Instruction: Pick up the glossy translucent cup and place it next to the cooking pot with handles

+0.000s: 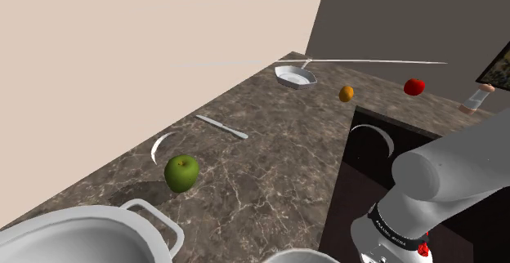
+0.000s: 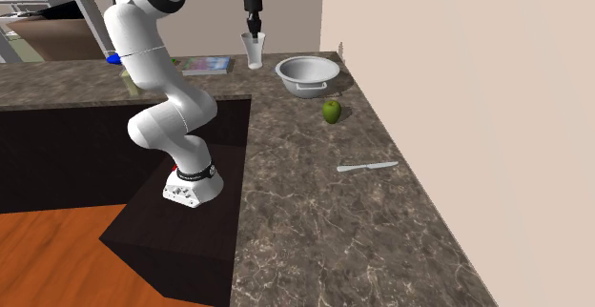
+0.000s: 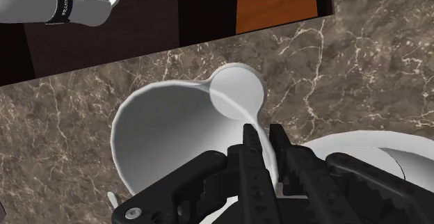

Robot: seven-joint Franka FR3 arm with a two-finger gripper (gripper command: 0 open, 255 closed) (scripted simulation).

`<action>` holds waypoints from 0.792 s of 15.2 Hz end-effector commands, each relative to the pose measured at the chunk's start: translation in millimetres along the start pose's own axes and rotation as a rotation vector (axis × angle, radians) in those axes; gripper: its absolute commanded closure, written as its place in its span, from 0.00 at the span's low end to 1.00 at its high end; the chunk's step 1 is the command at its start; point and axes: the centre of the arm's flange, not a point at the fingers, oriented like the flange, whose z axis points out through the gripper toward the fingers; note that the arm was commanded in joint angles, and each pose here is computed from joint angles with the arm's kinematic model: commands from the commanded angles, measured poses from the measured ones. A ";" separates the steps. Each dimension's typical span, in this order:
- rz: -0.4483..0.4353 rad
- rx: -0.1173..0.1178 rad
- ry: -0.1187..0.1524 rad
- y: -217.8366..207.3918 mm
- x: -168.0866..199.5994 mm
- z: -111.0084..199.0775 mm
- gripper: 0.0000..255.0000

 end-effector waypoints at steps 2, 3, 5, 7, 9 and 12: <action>-0.001 0.001 -0.003 -7.7 -4.6 10.1 1.00; -0.001 0.001 -0.003 -9.1 -4.8 15.2 1.00; -0.001 0.001 -0.003 -11.9 -5.2 25.4 1.00; -0.001 0.001 -0.003 -14.8 -5.6 35.5 1.00; -0.001 0.001 -0.003 -17.6 -6.0 45.7 1.00; -0.001 0.001 -0.003 -21.9 -6.7 60.9 1.00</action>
